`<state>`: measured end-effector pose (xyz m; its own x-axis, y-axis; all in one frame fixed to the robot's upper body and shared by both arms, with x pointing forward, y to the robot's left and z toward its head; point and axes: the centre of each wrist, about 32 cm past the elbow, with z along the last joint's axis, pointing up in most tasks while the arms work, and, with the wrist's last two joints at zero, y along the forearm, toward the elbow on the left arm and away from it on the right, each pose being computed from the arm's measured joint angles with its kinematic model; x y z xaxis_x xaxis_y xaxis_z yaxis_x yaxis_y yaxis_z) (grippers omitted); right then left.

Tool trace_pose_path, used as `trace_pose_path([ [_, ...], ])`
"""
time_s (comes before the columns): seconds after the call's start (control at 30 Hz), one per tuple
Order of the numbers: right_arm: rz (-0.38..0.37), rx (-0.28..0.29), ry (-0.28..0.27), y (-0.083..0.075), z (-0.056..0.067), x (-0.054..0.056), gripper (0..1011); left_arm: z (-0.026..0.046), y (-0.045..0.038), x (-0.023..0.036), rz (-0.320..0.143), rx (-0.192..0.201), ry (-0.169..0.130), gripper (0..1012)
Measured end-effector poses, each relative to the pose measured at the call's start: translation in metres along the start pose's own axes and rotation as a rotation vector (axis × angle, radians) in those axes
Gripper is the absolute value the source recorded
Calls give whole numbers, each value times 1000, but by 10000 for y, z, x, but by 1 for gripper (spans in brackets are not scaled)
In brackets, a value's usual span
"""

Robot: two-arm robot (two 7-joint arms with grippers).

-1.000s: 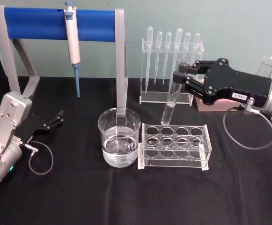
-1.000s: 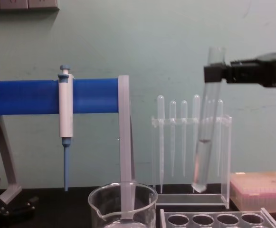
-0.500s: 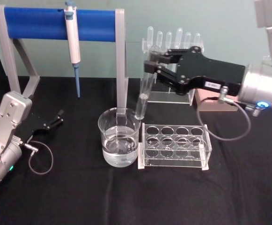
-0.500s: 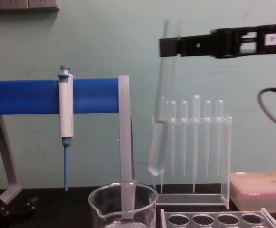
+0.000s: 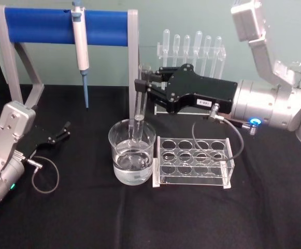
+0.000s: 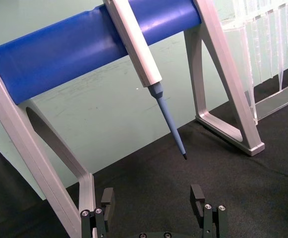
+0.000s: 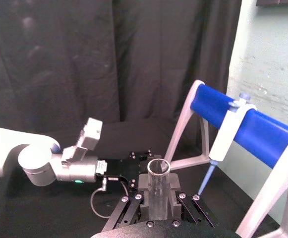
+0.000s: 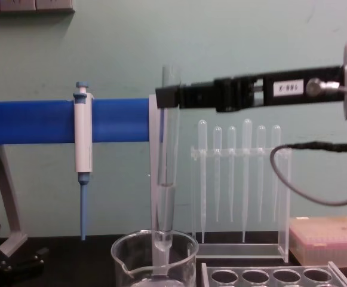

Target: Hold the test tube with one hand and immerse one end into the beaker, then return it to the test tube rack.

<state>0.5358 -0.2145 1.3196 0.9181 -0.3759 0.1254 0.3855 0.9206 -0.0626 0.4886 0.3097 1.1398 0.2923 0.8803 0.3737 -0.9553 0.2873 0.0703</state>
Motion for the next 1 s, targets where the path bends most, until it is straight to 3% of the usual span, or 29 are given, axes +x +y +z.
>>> trace_pose_path([
  [0.6,-24,-29,28,110,-464,23,241,0,0,0,0,0,0,1000],
  [1.0,-38,-23,26,184,-675,2,241,0,0,0,0,0,0,1000],
])
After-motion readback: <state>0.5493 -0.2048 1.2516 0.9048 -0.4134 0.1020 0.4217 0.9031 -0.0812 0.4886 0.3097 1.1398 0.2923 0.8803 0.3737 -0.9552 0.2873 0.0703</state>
